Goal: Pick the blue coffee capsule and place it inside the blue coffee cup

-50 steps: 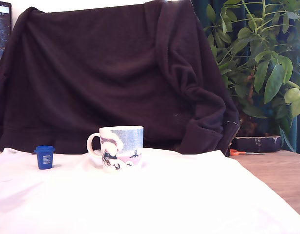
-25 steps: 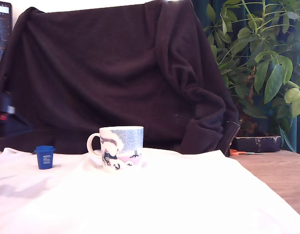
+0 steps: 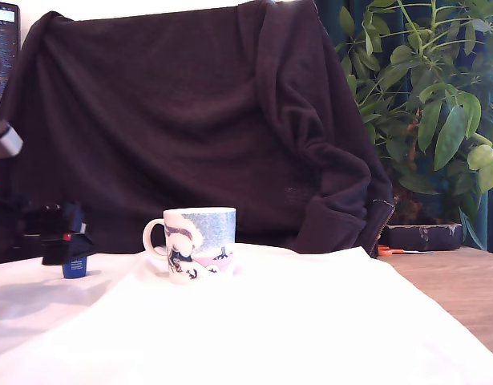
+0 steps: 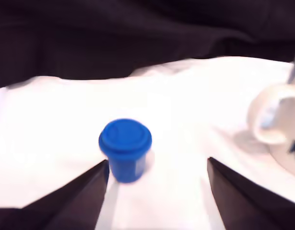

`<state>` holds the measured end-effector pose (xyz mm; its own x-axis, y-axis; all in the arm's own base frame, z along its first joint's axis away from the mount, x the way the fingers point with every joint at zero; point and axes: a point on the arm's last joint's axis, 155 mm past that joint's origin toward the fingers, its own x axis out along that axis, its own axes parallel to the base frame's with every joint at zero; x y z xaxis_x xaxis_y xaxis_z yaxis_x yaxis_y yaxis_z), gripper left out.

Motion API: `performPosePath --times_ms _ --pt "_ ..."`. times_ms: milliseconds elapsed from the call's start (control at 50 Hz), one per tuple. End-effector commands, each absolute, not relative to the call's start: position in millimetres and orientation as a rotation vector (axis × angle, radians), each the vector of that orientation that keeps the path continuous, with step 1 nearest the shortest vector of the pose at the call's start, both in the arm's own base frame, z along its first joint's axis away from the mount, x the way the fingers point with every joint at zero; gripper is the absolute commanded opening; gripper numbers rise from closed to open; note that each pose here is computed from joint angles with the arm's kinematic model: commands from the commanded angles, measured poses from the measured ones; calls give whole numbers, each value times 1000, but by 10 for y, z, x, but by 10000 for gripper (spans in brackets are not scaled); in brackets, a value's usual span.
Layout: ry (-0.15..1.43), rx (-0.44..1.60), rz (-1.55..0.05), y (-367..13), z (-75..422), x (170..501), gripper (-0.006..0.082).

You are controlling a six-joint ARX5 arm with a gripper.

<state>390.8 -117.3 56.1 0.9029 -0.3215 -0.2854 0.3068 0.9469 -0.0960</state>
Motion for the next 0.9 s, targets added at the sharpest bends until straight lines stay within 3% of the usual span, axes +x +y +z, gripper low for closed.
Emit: performPosePath --times_ms 0,640,880 --pt "287 -45 -332 -1207 584 3980 592" --pt "335 -20 -243 -944 397 4221 591" --pt "351 -27 -275 -1002 365 4282 590"
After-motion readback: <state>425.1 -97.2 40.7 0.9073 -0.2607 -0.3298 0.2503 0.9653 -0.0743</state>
